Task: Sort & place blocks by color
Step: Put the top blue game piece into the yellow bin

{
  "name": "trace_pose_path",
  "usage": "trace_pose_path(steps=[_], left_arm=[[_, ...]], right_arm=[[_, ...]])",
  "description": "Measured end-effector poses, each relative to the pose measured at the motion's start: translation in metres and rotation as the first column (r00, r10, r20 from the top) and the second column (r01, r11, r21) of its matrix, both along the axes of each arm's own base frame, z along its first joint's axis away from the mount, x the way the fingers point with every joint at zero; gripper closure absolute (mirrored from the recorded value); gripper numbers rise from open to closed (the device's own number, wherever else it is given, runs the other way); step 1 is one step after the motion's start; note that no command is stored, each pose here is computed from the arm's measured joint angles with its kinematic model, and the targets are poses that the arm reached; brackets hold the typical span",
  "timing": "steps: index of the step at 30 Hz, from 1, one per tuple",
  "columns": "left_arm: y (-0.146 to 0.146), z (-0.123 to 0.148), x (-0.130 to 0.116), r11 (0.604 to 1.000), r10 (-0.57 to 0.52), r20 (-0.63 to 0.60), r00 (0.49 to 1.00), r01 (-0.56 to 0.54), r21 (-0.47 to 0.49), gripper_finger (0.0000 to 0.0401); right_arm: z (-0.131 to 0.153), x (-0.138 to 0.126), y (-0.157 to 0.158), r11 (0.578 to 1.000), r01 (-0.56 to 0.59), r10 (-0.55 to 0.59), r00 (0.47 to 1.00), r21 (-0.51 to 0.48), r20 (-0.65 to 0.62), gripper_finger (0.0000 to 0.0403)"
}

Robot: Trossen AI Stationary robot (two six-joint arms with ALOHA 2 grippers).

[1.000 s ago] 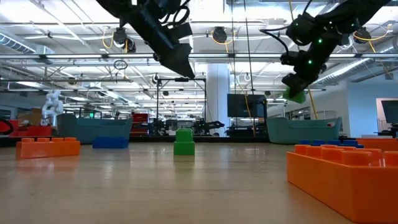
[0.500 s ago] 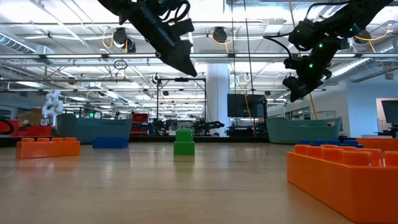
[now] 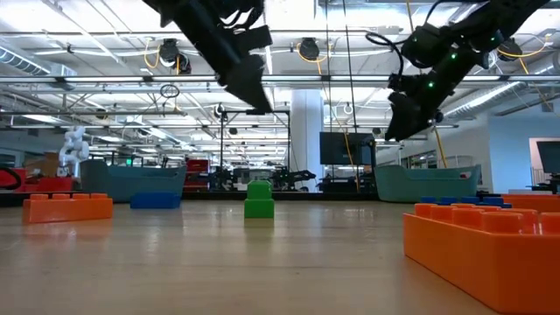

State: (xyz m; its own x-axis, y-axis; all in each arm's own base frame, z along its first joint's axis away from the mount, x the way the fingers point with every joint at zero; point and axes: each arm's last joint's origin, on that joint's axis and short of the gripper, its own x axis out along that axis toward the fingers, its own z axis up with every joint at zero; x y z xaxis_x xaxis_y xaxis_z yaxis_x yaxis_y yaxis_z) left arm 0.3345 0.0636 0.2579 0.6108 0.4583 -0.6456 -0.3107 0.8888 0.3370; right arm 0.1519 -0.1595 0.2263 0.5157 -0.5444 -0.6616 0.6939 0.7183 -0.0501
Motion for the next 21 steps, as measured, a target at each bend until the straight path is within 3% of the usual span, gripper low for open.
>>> trace_pose_path(steps=[6, 10, 13, 21], left_arm=[[-0.014, -0.016, -0.018, 0.996, 0.018, -0.228, 0.973, -0.039, -0.085, 0.0164], [-0.011, -0.024, -0.033, 0.967, 0.034, -0.348, 0.937, -0.120, -0.226, 0.0164], [-0.008, -0.027, -0.042, 0.949, 0.039, -0.427, 0.904, -0.168, -0.268, 0.0164], [0.003, -0.031, -0.059, 0.882, -0.055, -0.531, 0.846, -0.208, -0.423, 0.0164]], right_arm=[[0.003, 0.023, 0.022, 0.975, -0.222, 0.223, 0.974, -0.016, 0.048, 0.0158], [0.008, 0.040, 0.039, 0.931, -0.351, 0.357, 0.932, -0.096, 0.060, 0.0159], [0.011, 0.050, 0.051, 0.892, -0.428, 0.440, 0.896, -0.149, 0.059, 0.0159], [0.013, 0.056, 0.062, 0.860, -0.479, 0.495, 0.867, -0.178, 0.057, 0.0159]])
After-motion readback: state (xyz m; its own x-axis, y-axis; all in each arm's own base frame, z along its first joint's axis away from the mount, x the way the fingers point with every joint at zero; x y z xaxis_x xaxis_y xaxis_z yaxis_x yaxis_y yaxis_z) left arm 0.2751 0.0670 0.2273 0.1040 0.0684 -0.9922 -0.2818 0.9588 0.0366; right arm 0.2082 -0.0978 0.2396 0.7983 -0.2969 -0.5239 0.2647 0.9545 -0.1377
